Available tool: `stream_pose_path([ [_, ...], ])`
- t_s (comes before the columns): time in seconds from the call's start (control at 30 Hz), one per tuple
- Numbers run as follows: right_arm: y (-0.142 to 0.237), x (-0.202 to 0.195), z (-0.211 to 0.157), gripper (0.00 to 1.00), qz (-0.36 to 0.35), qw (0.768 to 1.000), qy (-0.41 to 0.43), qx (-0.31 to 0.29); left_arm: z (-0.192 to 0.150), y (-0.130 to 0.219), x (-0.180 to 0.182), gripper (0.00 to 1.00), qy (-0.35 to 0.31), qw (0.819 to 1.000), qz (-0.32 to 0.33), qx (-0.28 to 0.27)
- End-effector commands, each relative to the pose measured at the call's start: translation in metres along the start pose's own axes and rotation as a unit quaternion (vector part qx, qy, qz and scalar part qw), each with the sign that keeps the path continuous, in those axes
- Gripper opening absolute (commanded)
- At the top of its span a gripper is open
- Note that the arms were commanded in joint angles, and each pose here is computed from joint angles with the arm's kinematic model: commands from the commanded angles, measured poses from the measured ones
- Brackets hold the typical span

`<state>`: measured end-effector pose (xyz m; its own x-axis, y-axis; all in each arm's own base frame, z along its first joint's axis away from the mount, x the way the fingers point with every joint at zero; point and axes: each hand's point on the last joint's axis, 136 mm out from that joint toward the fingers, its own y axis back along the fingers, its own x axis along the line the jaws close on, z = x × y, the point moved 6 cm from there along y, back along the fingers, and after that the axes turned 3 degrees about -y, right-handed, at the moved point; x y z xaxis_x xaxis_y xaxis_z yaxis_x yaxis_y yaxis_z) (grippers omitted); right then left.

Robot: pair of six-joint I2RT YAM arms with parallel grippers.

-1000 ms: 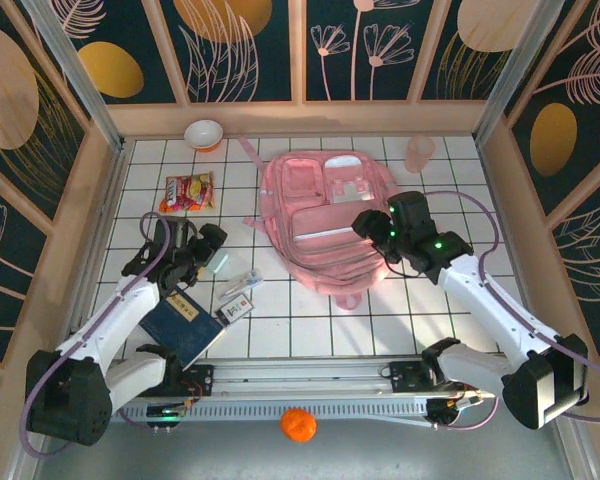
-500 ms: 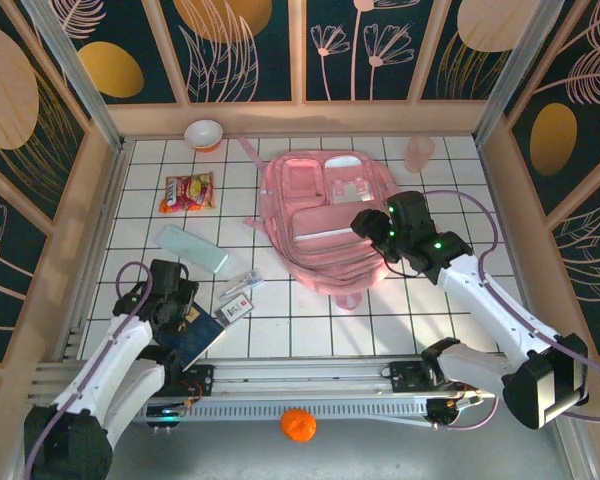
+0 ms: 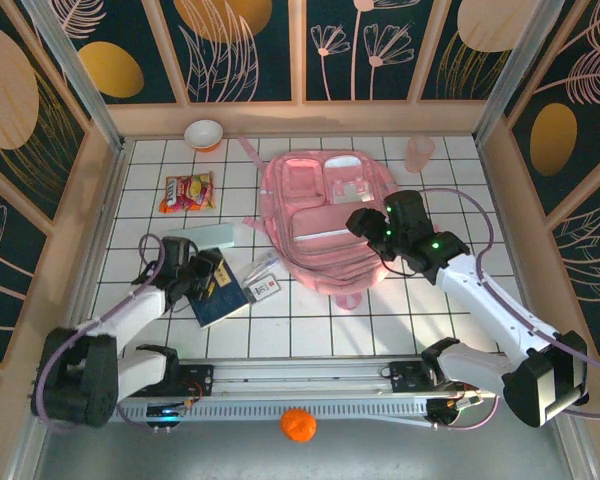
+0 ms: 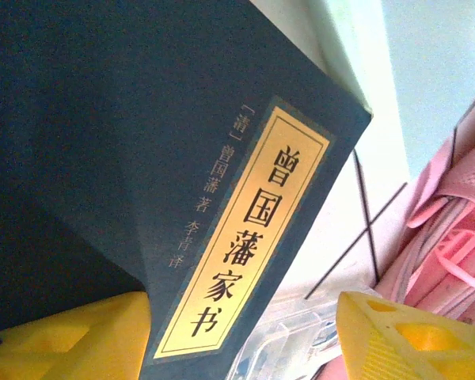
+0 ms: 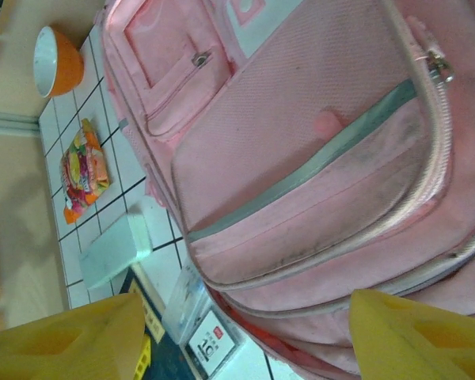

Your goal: Pack the student bag

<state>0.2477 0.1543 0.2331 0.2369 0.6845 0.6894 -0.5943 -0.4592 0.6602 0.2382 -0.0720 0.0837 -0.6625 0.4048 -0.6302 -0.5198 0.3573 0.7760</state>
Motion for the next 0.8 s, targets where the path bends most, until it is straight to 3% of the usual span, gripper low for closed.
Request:
stream_pose_path([
  [0.0, 0.003, 0.025, 0.005, 0.69, 0.037, 0.999, 0.019, -0.009, -0.003, -0.012, -0.024, 0.63, -0.066, 0.997, -0.035, 0.038],
  [0.27, 0.009, 0.055, -0.001, 0.65, 0.057, 0.996, 0.06, -0.013, -0.021, -0.026, -0.066, 0.67, -0.117, 0.989, -0.053, 0.067],
  [0.4, 0.012, 0.078, -0.01, 0.63, 0.072, 0.995, 0.072, 0.0, -0.009, -0.005, -0.079, 0.76, -0.152, 0.988, -0.034, 0.019],
  [0.53, -0.001, 0.103, -0.033, 0.61, 0.112, 0.99, 0.076, 0.047, 0.016, 0.012, -0.067, 0.82, -0.174, 0.985, -0.012, -0.011],
  [0.77, -0.054, 0.118, -0.088, 0.56, 0.118, 0.978, 0.069, 0.16, 0.05, 0.036, -0.034, 0.79, -0.241, 0.968, 0.045, -0.049],
])
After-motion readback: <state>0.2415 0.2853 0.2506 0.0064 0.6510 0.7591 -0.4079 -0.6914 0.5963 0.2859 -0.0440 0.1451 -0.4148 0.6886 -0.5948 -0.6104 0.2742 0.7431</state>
